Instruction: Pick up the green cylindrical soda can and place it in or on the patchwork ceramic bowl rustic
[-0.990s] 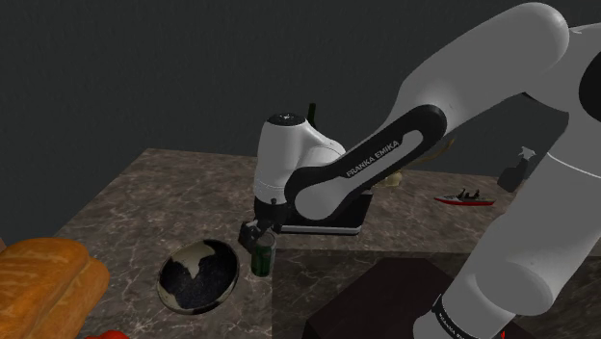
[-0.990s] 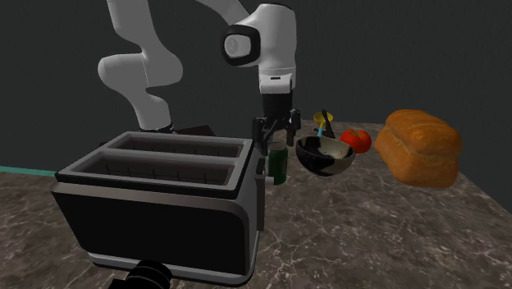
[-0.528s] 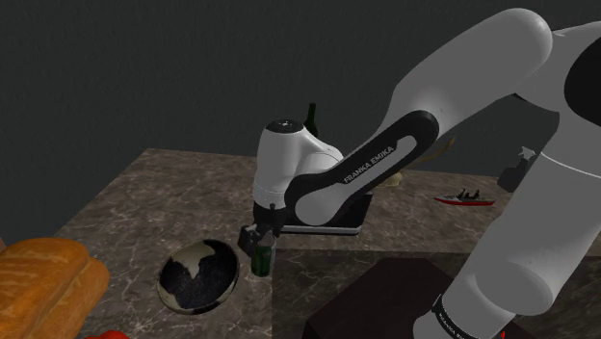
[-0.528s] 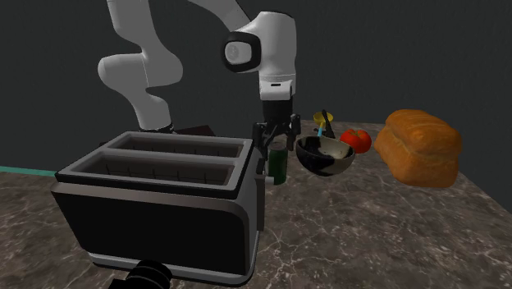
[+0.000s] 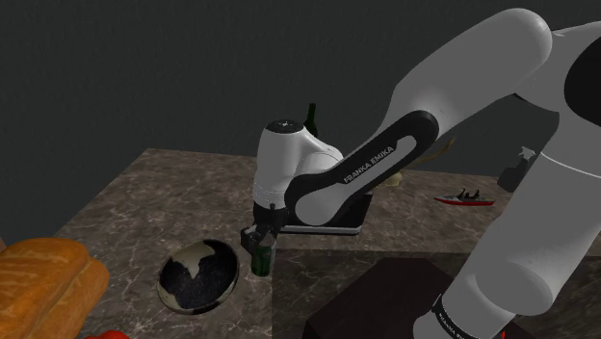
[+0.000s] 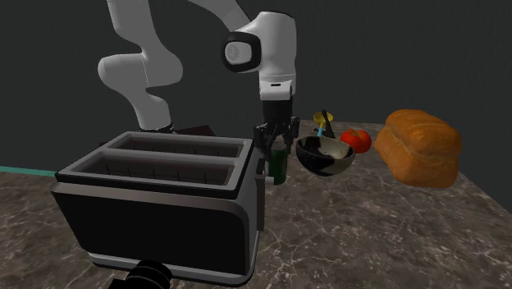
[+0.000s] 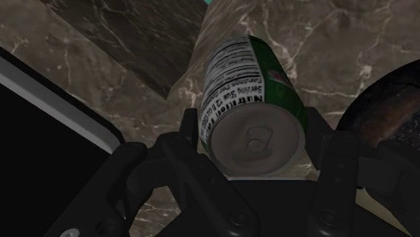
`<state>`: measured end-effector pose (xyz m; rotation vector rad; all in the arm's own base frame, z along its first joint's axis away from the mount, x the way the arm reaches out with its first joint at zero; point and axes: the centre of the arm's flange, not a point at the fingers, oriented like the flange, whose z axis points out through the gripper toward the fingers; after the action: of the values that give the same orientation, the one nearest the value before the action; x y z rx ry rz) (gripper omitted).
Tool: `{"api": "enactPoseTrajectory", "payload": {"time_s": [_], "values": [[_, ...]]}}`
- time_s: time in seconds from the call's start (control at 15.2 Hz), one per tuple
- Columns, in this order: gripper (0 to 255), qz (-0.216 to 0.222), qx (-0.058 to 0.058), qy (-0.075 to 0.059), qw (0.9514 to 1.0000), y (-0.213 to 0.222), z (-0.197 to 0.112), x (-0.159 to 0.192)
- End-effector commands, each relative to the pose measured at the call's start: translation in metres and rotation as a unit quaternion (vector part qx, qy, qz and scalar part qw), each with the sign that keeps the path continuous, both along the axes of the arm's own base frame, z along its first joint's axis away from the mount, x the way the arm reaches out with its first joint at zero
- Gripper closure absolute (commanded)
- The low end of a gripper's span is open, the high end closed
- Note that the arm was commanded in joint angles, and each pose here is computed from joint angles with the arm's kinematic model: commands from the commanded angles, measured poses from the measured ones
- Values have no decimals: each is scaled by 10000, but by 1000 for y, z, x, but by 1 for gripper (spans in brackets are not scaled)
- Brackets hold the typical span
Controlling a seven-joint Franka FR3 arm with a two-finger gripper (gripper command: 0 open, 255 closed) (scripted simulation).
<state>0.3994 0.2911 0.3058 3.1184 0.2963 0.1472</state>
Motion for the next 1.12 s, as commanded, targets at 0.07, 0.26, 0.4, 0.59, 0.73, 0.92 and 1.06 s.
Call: {"api": "enactPoseTrajectory", "payload": {"time_s": [0.07,0.26,0.4,0.59,0.73,0.92,1.06], "values": [[255,0,1,-1,10000,0,0,0],[255,0,1,-1,10000,0,5,0],[255,0,1,-1,10000,0,16,0],[255,0,1,-1,10000,0,32,0],[255,0,1,-1,10000,0,42,0],[255,0,1,-1,10000,0,58,0],[255,0,1,-1,10000,0,69,0]]}}
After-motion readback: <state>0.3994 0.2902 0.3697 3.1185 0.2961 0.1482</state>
